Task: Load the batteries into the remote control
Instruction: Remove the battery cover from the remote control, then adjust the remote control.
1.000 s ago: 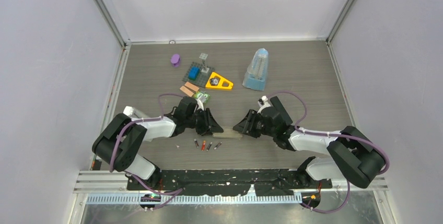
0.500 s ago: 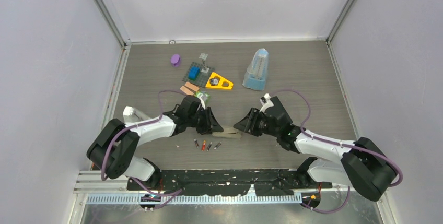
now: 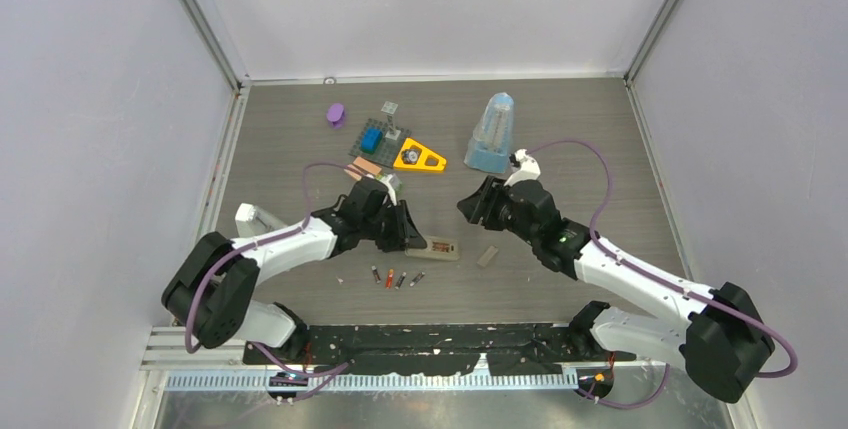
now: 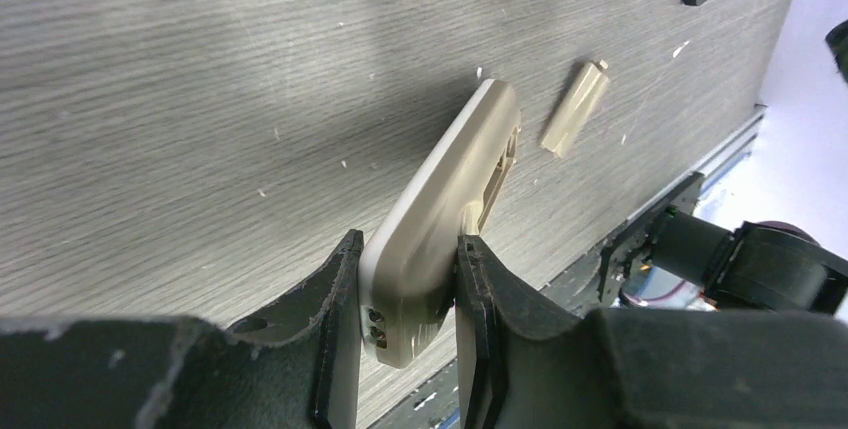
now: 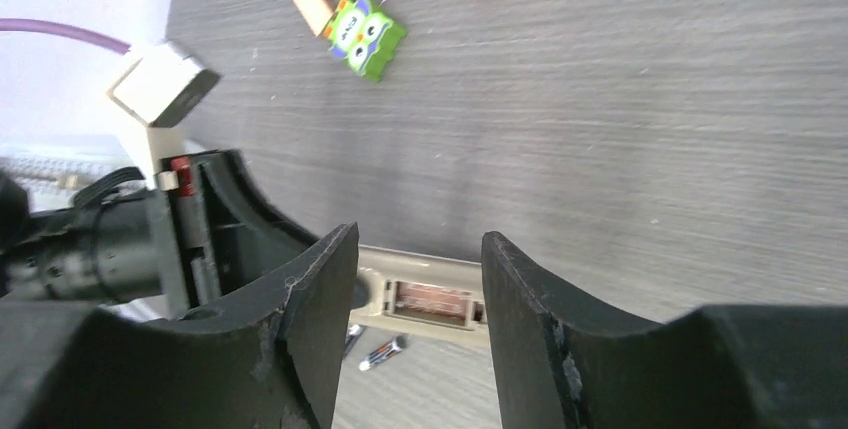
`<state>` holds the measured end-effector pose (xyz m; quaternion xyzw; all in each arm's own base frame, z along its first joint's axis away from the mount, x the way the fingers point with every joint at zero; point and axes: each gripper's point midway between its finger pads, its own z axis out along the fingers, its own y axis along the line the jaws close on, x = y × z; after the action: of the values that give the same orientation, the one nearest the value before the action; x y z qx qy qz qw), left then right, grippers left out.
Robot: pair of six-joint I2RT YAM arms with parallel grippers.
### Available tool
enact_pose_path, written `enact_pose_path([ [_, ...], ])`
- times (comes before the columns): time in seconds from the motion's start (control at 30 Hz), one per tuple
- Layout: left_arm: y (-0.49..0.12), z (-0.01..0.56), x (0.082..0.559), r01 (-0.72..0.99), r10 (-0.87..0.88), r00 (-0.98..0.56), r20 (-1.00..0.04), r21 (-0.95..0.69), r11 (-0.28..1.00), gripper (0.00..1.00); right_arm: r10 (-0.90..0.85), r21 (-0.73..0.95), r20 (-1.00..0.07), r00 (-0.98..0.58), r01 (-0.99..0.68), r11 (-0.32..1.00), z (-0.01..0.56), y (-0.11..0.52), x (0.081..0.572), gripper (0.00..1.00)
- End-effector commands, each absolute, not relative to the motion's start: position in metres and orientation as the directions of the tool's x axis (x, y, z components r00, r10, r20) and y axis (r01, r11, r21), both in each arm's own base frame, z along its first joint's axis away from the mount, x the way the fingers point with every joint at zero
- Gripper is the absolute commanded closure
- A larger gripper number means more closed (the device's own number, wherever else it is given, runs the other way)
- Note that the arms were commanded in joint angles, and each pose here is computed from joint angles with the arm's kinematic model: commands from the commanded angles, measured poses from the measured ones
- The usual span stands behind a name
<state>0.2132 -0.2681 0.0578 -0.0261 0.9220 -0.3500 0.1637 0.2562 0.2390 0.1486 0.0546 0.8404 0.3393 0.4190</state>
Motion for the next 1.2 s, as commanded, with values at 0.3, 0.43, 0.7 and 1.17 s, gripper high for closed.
enact_pose_path([
  [0.3,-0.228,0.089,0.209,0.378,0.172,-0.870,-0.462,-0.401,0.835,1.00,0.047,0.459,-0.813,-0.580,-0.589,0.666,0.168,0.260,0.225,0.28],
  [0.43,-0.244,0.137,0.189,0.564,0.291,-0.794,-0.534,-0.466,0.682,1.00,-0.055,0.423,-0.846,-0.531,-0.729,0.538,0.179,0.268,0.199,0.11],
  [0.7,-0.246,0.203,0.135,0.783,0.444,-0.622,-0.645,-0.502,0.367,1.00,-0.152,0.373,-0.894,-0.422,-0.888,0.268,0.208,0.287,0.155,0.05],
  [1.17,-0.237,0.257,0.099,0.866,0.448,-0.494,-0.745,-0.468,0.177,1.00,-0.299,0.446,-0.859,-0.415,-0.894,-0.043,0.218,0.335,0.075,0.09],
])
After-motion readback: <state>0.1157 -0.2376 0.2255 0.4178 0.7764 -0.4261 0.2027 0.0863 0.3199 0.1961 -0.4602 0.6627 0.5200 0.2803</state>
